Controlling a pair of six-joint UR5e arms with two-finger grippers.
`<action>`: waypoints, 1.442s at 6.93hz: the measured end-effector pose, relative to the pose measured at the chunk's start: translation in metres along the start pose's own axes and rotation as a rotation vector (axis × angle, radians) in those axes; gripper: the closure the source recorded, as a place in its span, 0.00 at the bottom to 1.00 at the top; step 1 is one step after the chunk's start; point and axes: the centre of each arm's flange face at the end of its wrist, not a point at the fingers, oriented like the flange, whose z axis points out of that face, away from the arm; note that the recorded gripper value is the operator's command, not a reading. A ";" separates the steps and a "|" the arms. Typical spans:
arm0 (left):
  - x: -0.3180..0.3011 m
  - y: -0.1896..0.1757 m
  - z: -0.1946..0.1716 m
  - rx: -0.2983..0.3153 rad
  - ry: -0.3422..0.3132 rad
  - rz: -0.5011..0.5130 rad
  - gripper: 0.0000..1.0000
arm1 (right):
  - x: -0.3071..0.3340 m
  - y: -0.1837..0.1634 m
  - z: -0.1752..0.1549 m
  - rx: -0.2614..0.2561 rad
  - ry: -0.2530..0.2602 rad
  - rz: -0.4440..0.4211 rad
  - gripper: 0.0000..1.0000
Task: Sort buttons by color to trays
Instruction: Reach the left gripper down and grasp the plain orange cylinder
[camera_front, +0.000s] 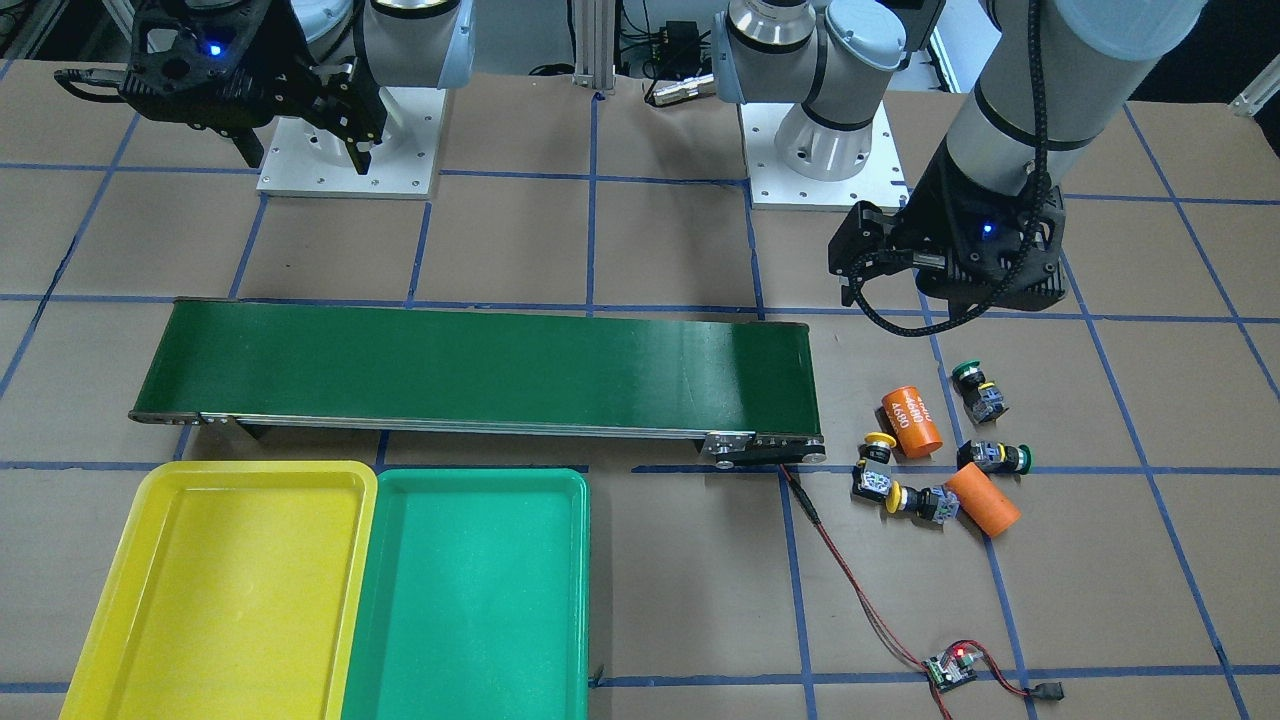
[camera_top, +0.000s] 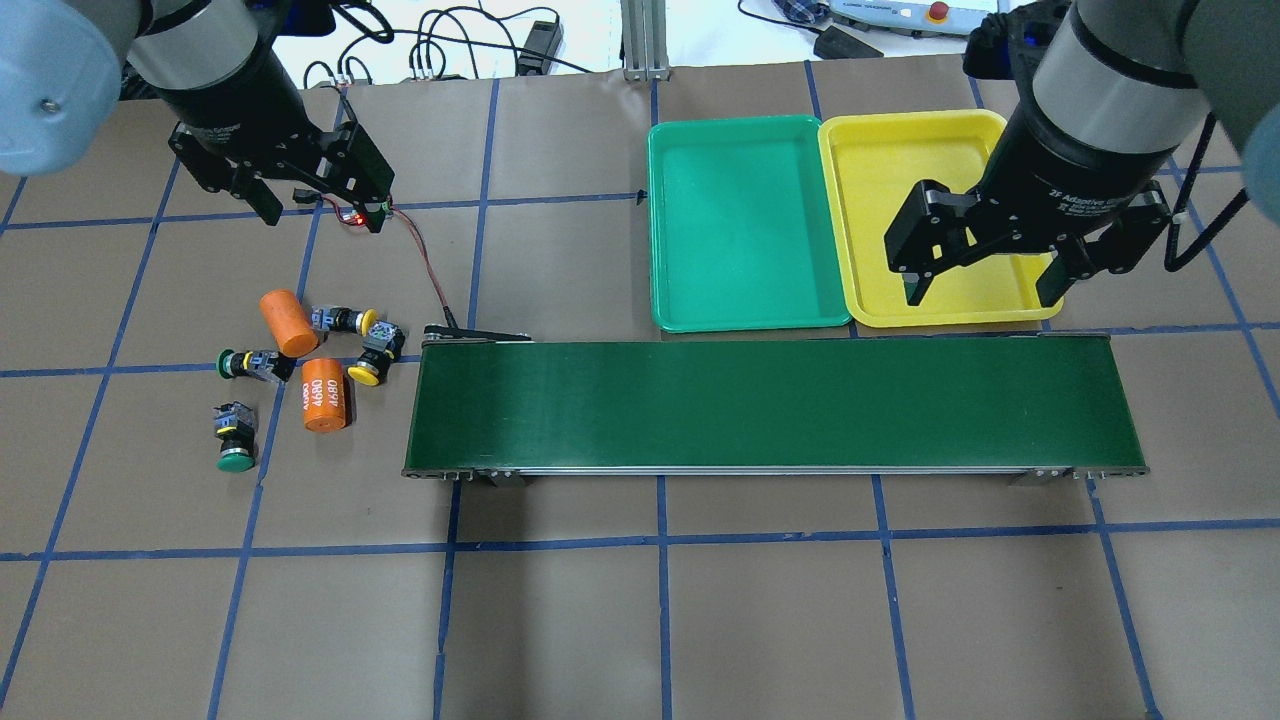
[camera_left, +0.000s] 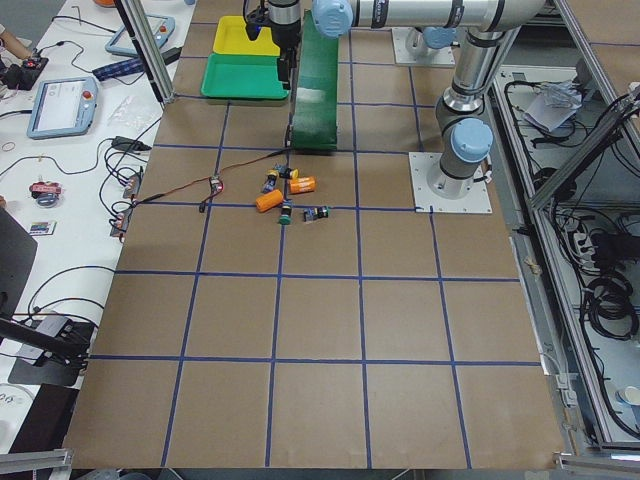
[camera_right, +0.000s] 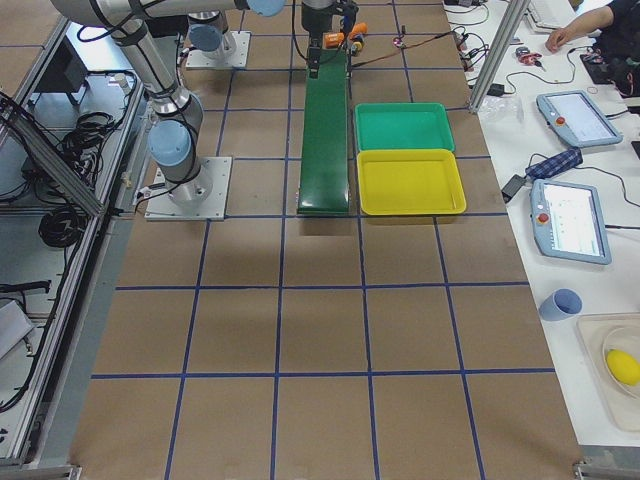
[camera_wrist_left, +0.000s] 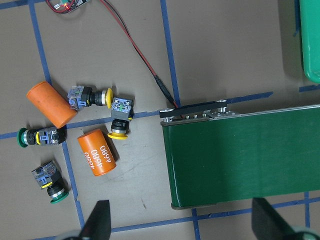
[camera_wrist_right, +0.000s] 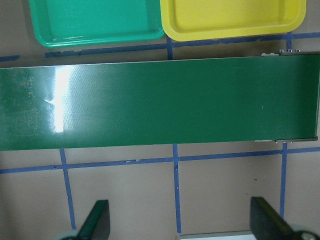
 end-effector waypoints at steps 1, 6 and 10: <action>0.000 0.001 0.001 -0.001 -0.001 0.003 0.00 | 0.000 0.000 0.000 0.001 0.001 0.000 0.00; -0.110 -0.039 0.041 0.023 -0.001 -0.121 0.00 | 0.000 0.001 0.001 -0.003 0.000 0.000 0.00; -0.239 -0.049 0.156 -0.050 0.021 -0.420 0.02 | 0.000 0.000 0.001 -0.005 0.002 0.002 0.00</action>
